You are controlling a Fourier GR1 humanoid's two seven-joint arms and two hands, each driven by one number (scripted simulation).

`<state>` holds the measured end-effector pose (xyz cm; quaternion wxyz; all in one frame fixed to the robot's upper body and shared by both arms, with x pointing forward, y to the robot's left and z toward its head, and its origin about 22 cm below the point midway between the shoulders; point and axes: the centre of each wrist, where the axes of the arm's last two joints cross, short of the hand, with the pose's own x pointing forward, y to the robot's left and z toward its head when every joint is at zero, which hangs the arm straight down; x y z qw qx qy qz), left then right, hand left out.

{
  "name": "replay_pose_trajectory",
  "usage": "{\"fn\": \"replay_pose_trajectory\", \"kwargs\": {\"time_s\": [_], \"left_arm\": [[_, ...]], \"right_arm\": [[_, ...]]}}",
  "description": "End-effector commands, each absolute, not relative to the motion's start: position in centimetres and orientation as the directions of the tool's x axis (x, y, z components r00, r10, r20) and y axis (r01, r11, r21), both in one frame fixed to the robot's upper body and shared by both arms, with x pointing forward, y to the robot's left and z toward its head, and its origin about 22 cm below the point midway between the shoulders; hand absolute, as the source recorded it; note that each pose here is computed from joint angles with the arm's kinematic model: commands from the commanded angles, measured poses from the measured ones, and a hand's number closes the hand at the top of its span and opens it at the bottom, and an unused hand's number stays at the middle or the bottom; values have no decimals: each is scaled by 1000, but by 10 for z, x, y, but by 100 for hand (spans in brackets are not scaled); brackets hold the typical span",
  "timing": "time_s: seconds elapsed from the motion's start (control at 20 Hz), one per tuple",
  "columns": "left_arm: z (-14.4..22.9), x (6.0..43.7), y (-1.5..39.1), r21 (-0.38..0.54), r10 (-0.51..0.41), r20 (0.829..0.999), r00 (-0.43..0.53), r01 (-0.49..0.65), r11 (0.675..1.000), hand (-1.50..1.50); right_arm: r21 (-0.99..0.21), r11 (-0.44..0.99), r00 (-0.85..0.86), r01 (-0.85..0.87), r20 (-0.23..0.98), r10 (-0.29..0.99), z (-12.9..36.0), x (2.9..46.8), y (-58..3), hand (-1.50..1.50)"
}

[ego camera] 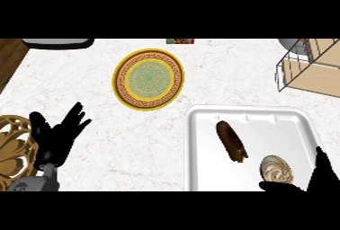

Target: Pick the cupcake from the tray and place it in the tiered shelf

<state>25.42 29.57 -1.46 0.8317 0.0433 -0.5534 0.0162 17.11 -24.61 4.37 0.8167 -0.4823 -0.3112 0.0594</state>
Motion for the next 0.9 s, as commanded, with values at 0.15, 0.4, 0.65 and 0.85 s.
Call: {"fn": "replay_pose_trajectory", "kwargs": {"time_s": [0.15, 0.4, 0.65, 0.85], "left_arm": [[-24, 247, 289, 56, -13, 898, 439, -85, 995, 0], [-31, 238, 314, 46, 1, 893, 450, -92, 995, 0], [-34, 240, 296, 46, -11, 896, 443, -69, 997, 0], [-25, 247, 305, 54, -6, 895, 446, -93, 994, 0]], "right_arm": [[-827, 515, 870, 223, 407, 277, 33, 192, -228, -150], [-825, 510, 853, 244, 433, 291, 28, 206, -250, -150], [-804, 593, 839, -47, 291, 460, 13, 204, -234, 150], [-797, 604, 806, 8, 363, 468, 1, 211, -224, 150]]}}
